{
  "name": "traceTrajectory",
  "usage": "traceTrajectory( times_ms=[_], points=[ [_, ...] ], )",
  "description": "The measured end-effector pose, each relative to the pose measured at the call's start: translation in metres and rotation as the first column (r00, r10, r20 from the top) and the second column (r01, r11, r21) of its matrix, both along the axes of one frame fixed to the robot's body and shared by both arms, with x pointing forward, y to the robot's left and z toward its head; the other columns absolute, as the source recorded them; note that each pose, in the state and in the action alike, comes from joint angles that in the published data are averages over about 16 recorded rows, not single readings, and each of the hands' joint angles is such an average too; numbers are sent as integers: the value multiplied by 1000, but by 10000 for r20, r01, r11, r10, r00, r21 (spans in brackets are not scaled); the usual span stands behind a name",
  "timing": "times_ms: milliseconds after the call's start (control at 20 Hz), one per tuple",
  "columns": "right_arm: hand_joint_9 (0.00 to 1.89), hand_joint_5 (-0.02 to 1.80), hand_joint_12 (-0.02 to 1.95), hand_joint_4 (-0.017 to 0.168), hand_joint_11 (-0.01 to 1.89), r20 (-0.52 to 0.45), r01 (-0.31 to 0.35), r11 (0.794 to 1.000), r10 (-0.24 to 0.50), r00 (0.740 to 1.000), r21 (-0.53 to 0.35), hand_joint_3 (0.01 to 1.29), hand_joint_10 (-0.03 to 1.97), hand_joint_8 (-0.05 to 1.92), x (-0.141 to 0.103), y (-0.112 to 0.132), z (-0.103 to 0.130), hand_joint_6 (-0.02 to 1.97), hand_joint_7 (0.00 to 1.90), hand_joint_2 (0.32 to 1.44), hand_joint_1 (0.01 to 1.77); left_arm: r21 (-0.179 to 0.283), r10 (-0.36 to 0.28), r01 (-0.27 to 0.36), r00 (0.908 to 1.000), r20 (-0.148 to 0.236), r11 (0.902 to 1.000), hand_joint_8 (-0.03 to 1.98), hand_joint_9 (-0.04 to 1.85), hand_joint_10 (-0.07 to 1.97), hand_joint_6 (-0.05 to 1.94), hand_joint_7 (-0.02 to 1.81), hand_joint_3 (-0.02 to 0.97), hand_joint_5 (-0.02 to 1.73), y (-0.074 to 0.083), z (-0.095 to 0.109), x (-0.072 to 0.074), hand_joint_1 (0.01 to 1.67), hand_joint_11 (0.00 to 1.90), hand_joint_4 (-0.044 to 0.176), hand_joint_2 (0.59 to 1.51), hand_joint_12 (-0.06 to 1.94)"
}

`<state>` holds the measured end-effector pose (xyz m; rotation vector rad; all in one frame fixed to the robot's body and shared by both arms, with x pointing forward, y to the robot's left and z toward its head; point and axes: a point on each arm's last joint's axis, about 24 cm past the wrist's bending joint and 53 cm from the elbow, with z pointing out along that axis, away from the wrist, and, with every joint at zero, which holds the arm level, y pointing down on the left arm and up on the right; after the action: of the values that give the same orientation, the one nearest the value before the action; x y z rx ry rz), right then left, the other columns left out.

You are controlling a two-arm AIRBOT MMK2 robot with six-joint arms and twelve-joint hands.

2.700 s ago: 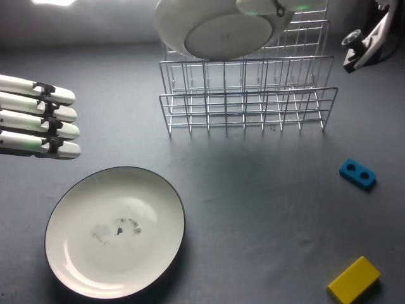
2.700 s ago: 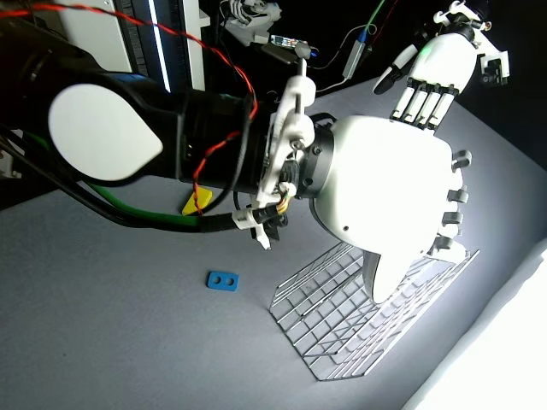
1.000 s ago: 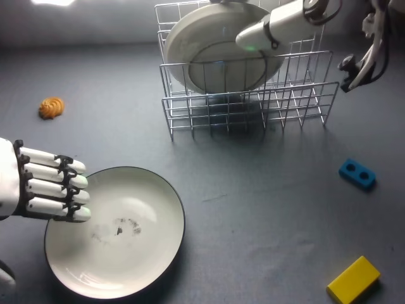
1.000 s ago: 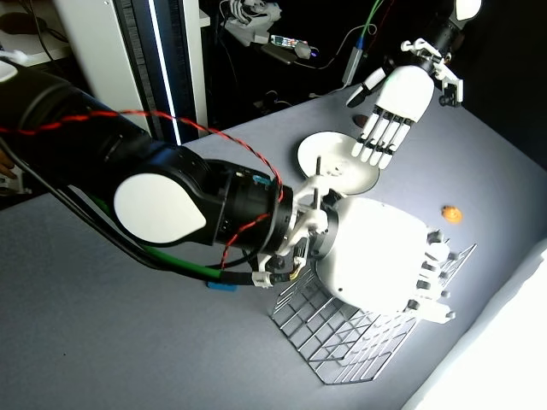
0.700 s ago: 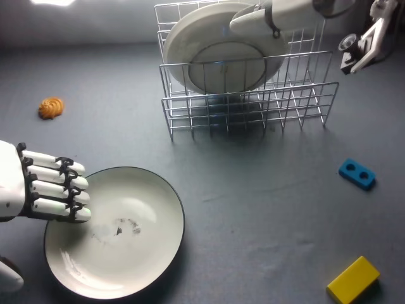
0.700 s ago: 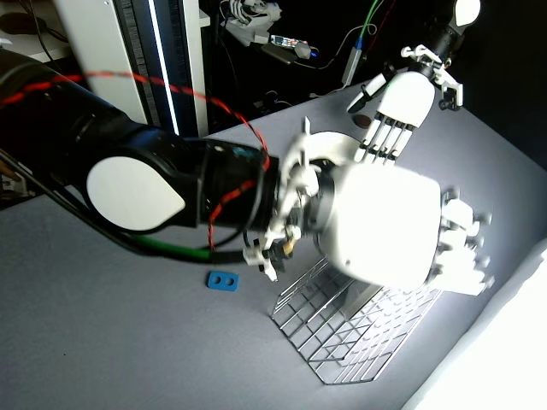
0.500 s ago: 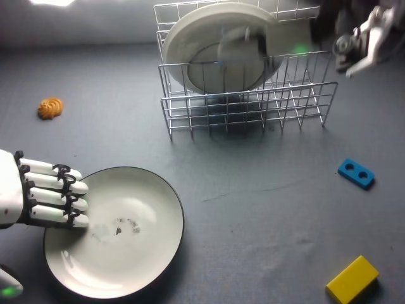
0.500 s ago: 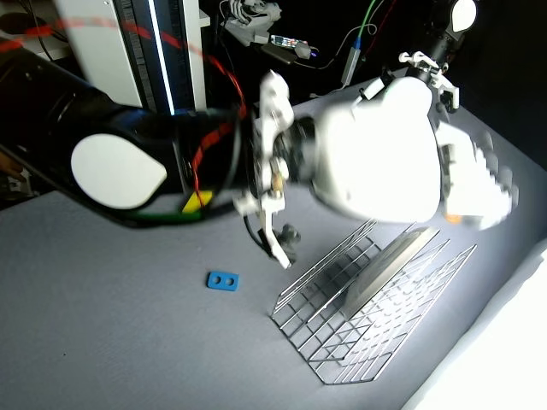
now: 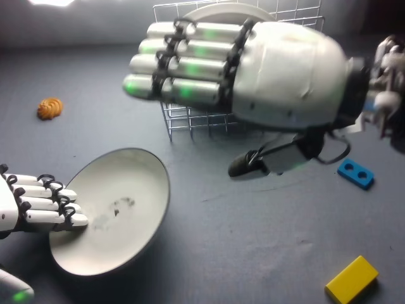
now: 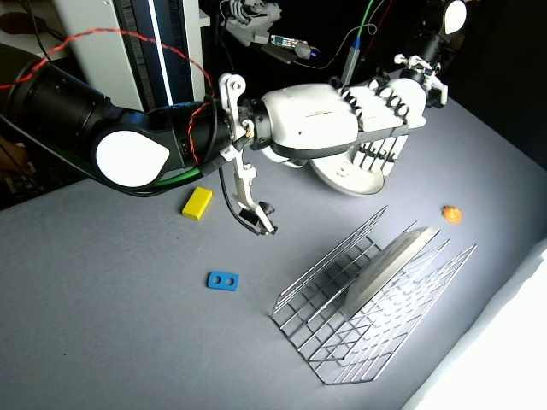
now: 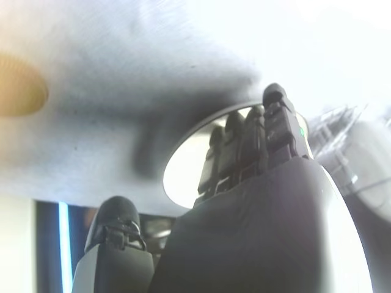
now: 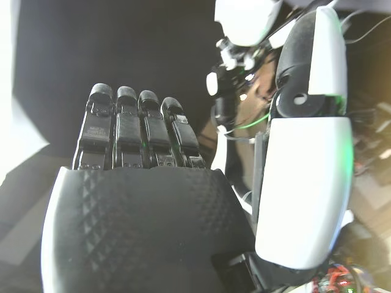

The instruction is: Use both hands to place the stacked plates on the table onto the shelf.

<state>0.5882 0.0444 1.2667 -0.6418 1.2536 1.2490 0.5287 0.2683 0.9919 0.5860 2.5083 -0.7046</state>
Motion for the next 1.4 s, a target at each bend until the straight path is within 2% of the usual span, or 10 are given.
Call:
traceTrajectory(
  times_ms=[350,850,1050,1200,1400],
  points=[
    [22,21,1,3,11,605,12,9944,52,9982,-1059,11,9,8,-13,44,-39,5,11,855,1062,-23,1023,-1026,9931,-574,9947,-9,19,-48,-36,73,10,95,6,-5,-6,23,49,-3,1154,43],
    [23,34,26,3,12,643,126,9811,-1,9979,-1929,11,9,8,-9,100,-77,5,17,904,1034,-43,1271,-1277,9894,-707,9918,-10,18,-49,-37,72,9,95,7,-6,-8,23,49,-4,1157,42],
    [54,82,202,3,13,509,167,9772,-60,9987,-2119,11,12,8,-5,111,-92,5,63,949,976,-60,1312,-1320,9886,-741,9912,-10,18,-49,-37,71,10,95,8,-6,-8,22,49,-5,1156,41],
    [122,162,449,3,16,393,180,9755,-96,9992,-2192,11,31,12,-3,116,-100,11,147,981,950,-73,1336,-1345,9881,-758,9909,-10,18,-49,-37,70,10,95,9,-6,-8,22,49,-5,1159,42],
    [299,343,808,1,72,304,179,9758,-115,9995,-2181,11,93,31,-2,120,-105,44,349,1015,952,-92,1359,-1370,9877,-773,9905,-10,19,-49,-37,70,10,98,9,-6,-8,22,49,-5,1162,45]
  ],
)
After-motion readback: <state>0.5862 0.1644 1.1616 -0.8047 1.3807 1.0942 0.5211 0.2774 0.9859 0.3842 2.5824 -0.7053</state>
